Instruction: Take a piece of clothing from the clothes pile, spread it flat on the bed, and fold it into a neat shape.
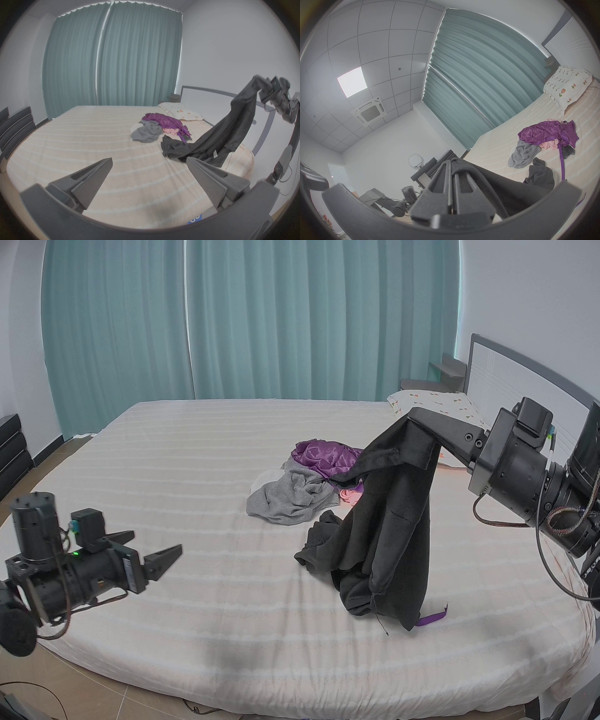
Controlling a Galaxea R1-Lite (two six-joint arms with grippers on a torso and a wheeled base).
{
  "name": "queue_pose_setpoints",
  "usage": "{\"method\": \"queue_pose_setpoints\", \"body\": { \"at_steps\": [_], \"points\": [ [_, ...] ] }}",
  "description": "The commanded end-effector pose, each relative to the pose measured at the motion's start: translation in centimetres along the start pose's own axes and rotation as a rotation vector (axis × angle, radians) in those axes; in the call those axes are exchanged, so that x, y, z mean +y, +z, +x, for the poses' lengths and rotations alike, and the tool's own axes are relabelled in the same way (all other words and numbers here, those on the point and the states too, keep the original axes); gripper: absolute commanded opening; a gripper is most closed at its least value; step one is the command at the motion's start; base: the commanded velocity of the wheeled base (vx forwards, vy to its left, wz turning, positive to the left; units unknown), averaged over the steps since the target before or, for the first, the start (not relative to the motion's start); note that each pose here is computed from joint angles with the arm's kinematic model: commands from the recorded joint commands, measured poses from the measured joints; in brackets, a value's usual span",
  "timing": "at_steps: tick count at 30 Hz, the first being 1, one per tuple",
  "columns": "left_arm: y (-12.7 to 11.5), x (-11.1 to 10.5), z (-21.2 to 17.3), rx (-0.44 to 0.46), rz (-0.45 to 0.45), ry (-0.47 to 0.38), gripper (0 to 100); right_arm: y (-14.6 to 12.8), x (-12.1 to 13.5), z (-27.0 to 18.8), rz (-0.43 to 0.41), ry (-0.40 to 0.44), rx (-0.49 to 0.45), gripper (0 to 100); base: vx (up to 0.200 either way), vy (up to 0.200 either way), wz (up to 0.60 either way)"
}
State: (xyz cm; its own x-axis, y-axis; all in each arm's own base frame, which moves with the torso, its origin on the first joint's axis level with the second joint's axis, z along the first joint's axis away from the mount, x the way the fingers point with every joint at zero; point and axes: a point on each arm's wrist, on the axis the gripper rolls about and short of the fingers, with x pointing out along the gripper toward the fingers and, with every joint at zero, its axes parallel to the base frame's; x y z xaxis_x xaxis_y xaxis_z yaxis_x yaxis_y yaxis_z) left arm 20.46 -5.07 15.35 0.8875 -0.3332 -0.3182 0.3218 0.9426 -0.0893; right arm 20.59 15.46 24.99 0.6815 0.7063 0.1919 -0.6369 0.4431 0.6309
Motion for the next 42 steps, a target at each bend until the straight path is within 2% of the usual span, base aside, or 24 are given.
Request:
{"method": "queue_pose_setpoints", "body": {
  "at_steps": [1,3,4,7,8,12,15,18,21,22,24,30,33,37,38,42],
  "points": [
    [-8.2,-5.2,11.3,0.232,0.076,-0.144,100,-0.3,-0.1,0.7,-0.002,0.015,-0.006,0,0.000,0.000,0.00],
    [-8.5,-5.6,11.8,0.229,0.081,-0.144,100,-0.3,-0.1,0.6,-0.002,0.011,-0.005,0,0.000,0.000,0.00],
    [-9.0,-7.2,13.0,0.205,0.097,-0.148,100,-0.4,0.0,0.6,-0.001,0.014,-0.003,0,0.000,0.000,0.00],
    [-9.3,-8.7,13.8,0.189,0.088,-0.165,100,-0.6,0.7,0.4,0.001,0.036,0.001,0,0.000,0.000,0.00],
    [-10.0,-10.3,14.6,0.201,0.066,-0.195,100,-0.6,0.8,0.4,0.002,0.042,0.001,0,0.000,0.000,0.00],
    [-11.3,-12.1,16.1,0.219,0.040,-0.229,100,-0.4,1.1,0.5,0.002,0.053,-0.006,0,0.000,0.000,0.00],
    [-11.4,-12.8,16.9,0.203,0.008,-0.241,100,-0.4,1.9,0.3,0.002,0.079,-0.006,0,0.000,0.000,0.00],
    [-10.9,-13.1,17.7,0.155,-0.052,-0.238,100,-0.5,2.5,0.0,0.007,0.101,-0.002,0,0.000,0.000,0.00],
    [-11.0,-13.0,19.2,0.103,-0.106,-0.198,100,-0.4,3.0,-0.2,0.008,0.120,-0.004,0,0.000,0.000,0.00],
    [-11.0,-13.0,19.2,0.103,-0.106,-0.198,100,-0.4,3.0,-0.2,0.008,0.120,-0.004,0,0.000,0.000,0.00],
    [-11.5,-12.7,20.9,0.072,-0.121,-0.140,100,-0.4,3.3,-0.3,0.009,0.132,-0.006,0,0.000,0.000,0.00],
    [-13.2,-11.8,23.2,0.074,-0.132,-0.116,100,0.0,3.6,-0.3,0.007,0.142,-0.017,0,0.000,0.000,0.00],
    [-12.8,-11.4,23.6,0.056,-0.140,-0.120,100,0.2,3.5,-0.4,0.005,0.139,-0.025,0,0.000,0.000,0.00],
    [-12.5,-9.6,25.2,0.016,-0.175,-0.058,100,0.4,3.1,-0.4,0.002,0.124,-0.032,0,0.000,0.000,0.00],
    [-12.4,-9.4,25.3,0.011,-0.180,-0.050,0,0.4,3.0,-0.4,0.001,0.119,-0.032,0,0.000,0.000,0.00],
    [-11.6,-7.9,25.8,-0.021,-0.232,-0.006,0,0.9,0.7,-0.2,0.004,0.039,-0.049,0,0.000,0.000,0.00]
  ]
}}
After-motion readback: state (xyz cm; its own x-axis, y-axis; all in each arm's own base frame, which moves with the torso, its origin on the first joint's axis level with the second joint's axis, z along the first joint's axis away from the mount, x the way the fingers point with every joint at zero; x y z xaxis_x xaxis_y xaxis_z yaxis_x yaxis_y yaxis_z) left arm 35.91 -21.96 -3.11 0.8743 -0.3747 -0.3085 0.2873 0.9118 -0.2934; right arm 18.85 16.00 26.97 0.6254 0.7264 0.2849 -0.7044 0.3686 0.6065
